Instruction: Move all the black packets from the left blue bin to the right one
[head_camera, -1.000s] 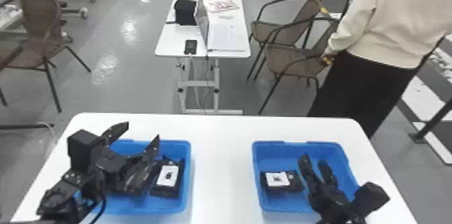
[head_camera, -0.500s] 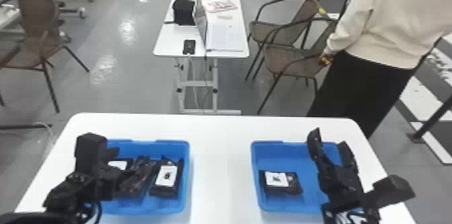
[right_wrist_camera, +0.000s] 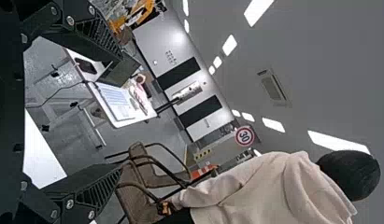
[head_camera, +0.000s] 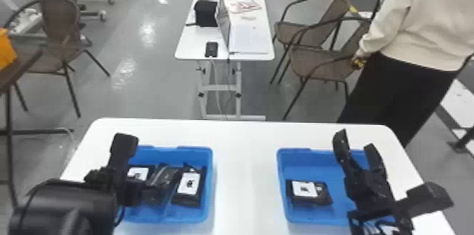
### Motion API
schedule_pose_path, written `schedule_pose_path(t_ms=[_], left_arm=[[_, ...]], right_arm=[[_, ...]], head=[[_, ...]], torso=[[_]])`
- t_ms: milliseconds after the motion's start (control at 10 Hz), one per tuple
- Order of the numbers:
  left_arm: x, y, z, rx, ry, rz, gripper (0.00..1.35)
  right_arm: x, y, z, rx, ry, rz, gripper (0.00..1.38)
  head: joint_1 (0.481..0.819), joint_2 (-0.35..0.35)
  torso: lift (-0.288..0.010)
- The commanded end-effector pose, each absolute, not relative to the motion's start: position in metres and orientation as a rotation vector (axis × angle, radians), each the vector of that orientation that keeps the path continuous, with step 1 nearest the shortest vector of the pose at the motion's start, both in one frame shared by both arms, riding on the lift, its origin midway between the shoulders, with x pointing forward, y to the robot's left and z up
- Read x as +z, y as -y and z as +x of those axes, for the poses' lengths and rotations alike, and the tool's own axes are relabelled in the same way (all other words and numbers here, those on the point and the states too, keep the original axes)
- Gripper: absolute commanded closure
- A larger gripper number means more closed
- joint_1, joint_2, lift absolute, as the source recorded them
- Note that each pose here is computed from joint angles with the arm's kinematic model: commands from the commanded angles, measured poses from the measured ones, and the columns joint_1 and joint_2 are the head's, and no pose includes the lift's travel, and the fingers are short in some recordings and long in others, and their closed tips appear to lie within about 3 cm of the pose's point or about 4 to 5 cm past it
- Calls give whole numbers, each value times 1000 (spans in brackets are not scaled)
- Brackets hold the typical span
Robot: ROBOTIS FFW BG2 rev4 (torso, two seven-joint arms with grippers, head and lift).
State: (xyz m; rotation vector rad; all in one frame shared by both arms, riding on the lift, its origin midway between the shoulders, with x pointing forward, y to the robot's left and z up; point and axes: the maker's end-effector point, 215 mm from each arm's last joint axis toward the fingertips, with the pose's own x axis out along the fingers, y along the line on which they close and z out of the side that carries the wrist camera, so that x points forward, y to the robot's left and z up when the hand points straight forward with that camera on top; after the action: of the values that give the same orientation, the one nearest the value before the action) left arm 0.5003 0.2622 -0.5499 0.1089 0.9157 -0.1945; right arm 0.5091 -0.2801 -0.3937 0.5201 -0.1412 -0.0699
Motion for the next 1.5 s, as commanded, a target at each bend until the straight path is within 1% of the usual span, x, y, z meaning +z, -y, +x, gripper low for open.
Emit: schedule_pose_path(t_ms=[0, 200, 300, 500, 600, 700, 800, 1000, 1100, 1200, 1400], left_arm=[[-557, -269, 502, -176, -953, 132, 298], [-579, -272, 504, -192, -966, 97, 302], [-586, -272, 504, -201, -992, 137, 302], [-601, -261, 520, -260, -941, 146, 305], [-611, -254, 522, -289, -947, 131, 371], [-615, -252, 517, -309, -966, 137, 831], [-612, -251, 519, -336, -962, 178, 1156], [-592, -240, 530, -398, -884, 188, 1157], [-572, -240, 530, -417, -835, 177, 1177], [-552, -243, 529, -427, -788, 164, 1214], [-525, -244, 515, -463, -736, 122, 1214]], right_arm=[[-395, 280, 509, -69, 139, 523, 216], [-397, 278, 507, -63, 137, 533, 216], [-398, 278, 507, -64, 136, 542, 217], [-397, 277, 507, -58, 140, 550, 217], [-395, 278, 508, -55, 144, 549, 217], [-393, 277, 510, -51, 145, 550, 217], [-394, 277, 508, -52, 145, 556, 217], [-396, 276, 507, -50, 142, 560, 217], [-395, 275, 508, -49, 143, 562, 217], [-397, 274, 507, -50, 139, 570, 217], [-403, 273, 502, -53, 129, 585, 217]], head=[[695, -20], [695, -11], [695, -9], [695, -7], [695, -11], [695, -21], [695, -27], [695, -33], [695, -39], [695, -42], [695, -39]], torso=[[0], [0], [0], [0], [0], [0], [0], [0], [0], [0], [0]])
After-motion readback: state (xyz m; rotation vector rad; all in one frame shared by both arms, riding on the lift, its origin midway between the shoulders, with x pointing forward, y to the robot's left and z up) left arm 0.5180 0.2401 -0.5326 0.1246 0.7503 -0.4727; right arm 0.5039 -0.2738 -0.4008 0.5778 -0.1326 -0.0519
